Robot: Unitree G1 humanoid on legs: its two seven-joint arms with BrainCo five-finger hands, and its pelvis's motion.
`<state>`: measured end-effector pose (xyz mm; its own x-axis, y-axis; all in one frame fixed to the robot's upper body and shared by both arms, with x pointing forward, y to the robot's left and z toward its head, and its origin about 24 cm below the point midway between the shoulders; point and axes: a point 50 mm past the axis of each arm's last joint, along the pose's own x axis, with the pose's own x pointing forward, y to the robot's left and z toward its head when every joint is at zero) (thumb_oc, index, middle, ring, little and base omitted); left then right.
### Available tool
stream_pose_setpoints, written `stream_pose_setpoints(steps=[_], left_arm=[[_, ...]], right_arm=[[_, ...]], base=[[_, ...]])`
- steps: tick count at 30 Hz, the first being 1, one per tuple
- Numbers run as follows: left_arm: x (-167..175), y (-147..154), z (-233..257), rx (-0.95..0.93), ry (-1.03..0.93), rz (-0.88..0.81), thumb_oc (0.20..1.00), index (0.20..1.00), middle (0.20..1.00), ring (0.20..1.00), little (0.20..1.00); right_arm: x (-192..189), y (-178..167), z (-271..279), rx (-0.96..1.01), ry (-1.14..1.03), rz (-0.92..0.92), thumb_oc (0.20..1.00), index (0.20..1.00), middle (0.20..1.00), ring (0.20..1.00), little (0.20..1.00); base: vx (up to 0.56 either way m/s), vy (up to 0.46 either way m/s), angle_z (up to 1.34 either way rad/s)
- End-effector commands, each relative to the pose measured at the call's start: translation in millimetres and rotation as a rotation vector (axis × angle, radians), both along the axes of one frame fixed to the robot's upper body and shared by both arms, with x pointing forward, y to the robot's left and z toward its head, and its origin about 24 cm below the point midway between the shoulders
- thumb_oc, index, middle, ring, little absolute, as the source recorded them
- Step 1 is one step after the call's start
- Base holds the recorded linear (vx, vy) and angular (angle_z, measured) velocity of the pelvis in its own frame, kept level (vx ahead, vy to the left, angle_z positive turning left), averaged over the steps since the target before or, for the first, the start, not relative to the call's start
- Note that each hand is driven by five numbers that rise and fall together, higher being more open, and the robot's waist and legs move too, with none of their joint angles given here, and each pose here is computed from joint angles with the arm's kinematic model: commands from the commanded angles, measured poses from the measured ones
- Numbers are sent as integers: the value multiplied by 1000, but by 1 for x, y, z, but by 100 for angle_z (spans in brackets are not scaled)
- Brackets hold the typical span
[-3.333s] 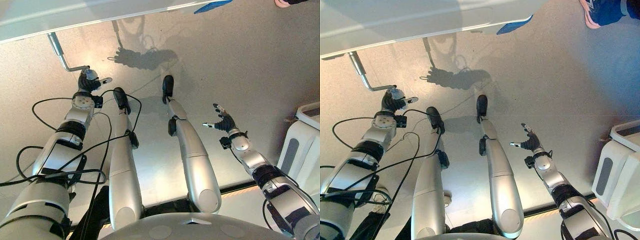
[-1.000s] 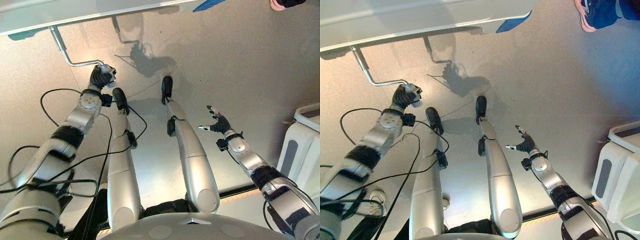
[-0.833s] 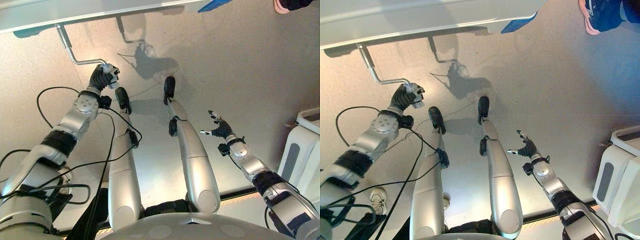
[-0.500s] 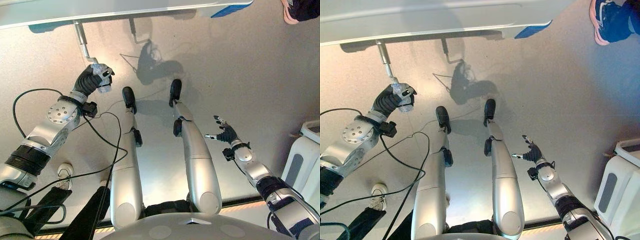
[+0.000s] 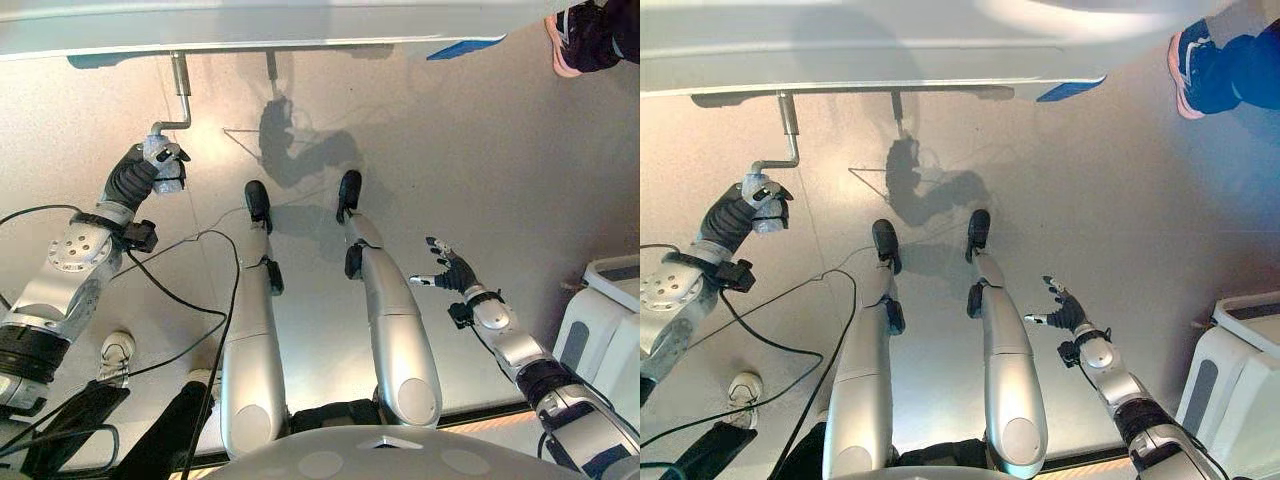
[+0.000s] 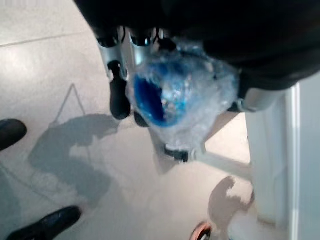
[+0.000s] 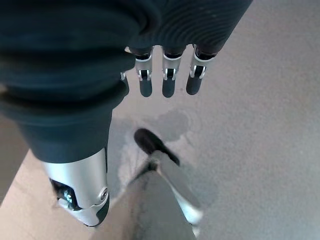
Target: Raise the hospital bed
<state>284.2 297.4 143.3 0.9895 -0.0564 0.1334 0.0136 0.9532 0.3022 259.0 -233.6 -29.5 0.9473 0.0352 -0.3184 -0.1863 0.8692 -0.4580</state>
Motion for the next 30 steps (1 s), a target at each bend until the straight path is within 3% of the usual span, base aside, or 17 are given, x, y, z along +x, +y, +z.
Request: stream_pose_setpoints(steps=[1, 4, 9, 11, 12, 14, 23, 30], left_arm=[[-14, 8, 24, 104, -176, 35, 200, 200, 200, 200, 200], [-3, 36, 21, 128, -171, 245, 200, 200, 200, 200, 200], [16, 54, 19, 126, -147, 420, 200, 200, 200, 200, 200], [17, 54, 20, 126, -148, 420, 200, 200, 200, 200, 200], [24, 71, 25, 135, -131, 537, 200, 200, 200, 200, 200], [29, 80, 28, 166, -102, 602, 200, 200, 200, 200, 200], [35, 103, 29, 273, 43, 752, 200, 200, 200, 200, 200], [47, 91, 25, 307, 83, 734, 200, 200, 200, 200, 200]], right_arm=[[-17, -24, -3, -36, 23, -49, 1000, 1000, 1000, 1000, 1000], [-11, -13, -1, -9, 4, -30, 1000, 1000, 1000, 1000, 1000], [-4, -1, 1, 18, -15, -16, 1000, 1000, 1000, 1000, 1000], [-4, -2, 1, 18, -15, -17, 1000, 1000, 1000, 1000, 1000], [1, 9, 3, 38, -26, 7, 1000, 1000, 1000, 1000, 1000], [4, 14, 5, 52, -37, 18, 1000, 1000, 1000, 1000, 1000], [9, 32, 6, 100, -43, 65, 1000, 1000, 1000, 1000, 1000], [11, 38, 13, 114, -68, 105, 1000, 1000, 1000, 1000, 1000]], base=[[101, 144, 5], [51, 102, 9], [34, 75, 0], [26, 49, 5], [26, 55, 4], [31, 59, -6], [16, 21, -10], [4, -8, -6]])
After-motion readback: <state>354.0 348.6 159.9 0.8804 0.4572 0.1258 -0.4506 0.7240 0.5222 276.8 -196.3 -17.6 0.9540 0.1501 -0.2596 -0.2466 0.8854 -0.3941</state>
